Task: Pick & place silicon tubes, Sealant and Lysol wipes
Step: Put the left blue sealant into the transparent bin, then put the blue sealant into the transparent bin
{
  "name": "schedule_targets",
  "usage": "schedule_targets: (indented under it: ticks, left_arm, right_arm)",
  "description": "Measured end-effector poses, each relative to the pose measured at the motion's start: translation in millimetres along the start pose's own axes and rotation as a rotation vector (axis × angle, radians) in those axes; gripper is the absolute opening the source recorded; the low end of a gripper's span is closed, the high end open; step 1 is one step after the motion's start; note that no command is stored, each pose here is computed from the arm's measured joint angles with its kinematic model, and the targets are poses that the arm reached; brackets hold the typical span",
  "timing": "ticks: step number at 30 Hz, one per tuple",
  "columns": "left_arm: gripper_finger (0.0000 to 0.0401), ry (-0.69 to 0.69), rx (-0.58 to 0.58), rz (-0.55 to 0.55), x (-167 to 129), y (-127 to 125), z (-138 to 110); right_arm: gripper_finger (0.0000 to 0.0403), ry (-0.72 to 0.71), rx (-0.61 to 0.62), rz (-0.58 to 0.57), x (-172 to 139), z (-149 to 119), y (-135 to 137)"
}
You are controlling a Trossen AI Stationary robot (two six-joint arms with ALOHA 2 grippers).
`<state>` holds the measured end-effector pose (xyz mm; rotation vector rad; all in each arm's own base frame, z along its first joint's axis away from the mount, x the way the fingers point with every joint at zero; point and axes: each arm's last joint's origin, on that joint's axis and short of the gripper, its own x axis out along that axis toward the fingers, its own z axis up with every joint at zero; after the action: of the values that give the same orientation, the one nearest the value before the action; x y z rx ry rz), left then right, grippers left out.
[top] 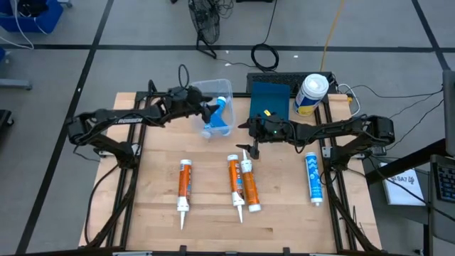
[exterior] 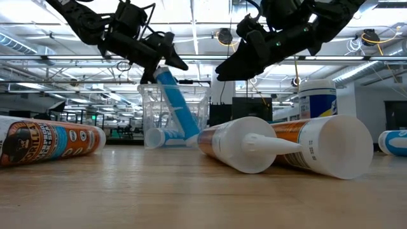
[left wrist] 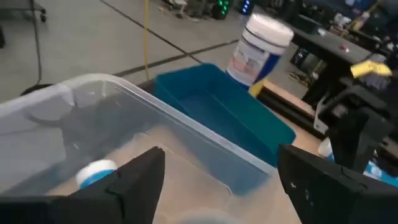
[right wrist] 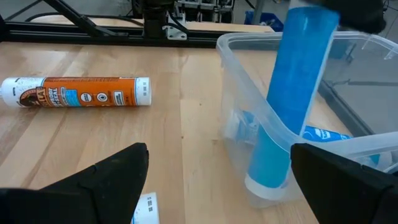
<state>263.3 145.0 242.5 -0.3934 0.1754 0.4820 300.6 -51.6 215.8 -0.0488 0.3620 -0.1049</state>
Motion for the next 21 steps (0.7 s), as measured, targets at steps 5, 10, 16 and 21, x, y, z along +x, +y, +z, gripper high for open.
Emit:
schedule_targets:
  ticks: [5, 10, 16, 21]
  left_arm:
    - [0.0311, -0.044, -0.02, 0.11, -3.4, 4.8, 4.3]
    - [0.0316, -0.073, -0.011, 0.164, -4.9, 5.4, 6.5]
    - [0.0301, -0.013, 0.061, -0.015, -3.8, -7.7, 2.1]
    - [0.0279, -0.005, 0.087, -0.088, -7.0, -20.8, 1.2]
  right_arm:
    - [0.0369, 0.002, 0.0, 0.0, 0.0, -0.2, -0.1]
    - [0.0369, 0.01, 0.001, 0.001, 0.0, -0.9, 0.0]
    - [0.0368, 0.016, 0.001, 0.001, 0.0, -1.6, 0.0]
    - [0.0368, 0.017, 0.001, 0.001, 0.0, -1.7, 0.0]
